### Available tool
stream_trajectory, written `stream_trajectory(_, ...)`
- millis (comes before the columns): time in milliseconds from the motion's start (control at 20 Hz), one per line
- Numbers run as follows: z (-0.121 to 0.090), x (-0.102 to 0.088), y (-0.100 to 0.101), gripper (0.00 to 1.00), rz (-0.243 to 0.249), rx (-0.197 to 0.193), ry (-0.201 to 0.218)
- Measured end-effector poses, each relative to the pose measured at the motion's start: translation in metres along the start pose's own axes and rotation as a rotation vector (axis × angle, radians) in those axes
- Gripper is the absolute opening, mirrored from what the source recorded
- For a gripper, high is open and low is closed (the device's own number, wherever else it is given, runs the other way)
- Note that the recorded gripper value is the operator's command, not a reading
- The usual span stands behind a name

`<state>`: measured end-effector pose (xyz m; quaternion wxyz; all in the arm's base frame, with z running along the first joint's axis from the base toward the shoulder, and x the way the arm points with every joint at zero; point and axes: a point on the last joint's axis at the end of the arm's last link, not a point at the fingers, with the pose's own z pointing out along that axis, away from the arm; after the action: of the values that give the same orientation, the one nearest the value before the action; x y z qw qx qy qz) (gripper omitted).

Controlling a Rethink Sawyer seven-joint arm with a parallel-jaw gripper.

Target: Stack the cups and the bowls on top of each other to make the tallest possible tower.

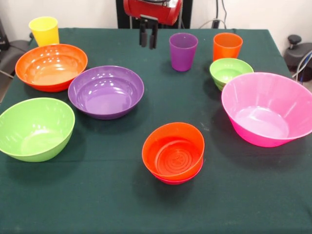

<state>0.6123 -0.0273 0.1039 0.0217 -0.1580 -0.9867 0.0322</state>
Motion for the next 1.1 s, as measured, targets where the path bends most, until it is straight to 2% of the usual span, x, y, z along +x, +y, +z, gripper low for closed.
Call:
stream_trajectory(250,-0.004,-0.004,-0.005,1.00,0.008,-0.021,-0.010)
stream_trajectory(500,-0.008,-0.015,-0.022,1.00,0.037,-0.056,-0.035)
stream_trajectory(750,-0.013,-0.022,-0.033,1.00,0.055,-0.070,-0.057)
stream_trajectory(1100,-0.013,-0.020,-0.027,1.00,0.032,-0.073,-0.062)
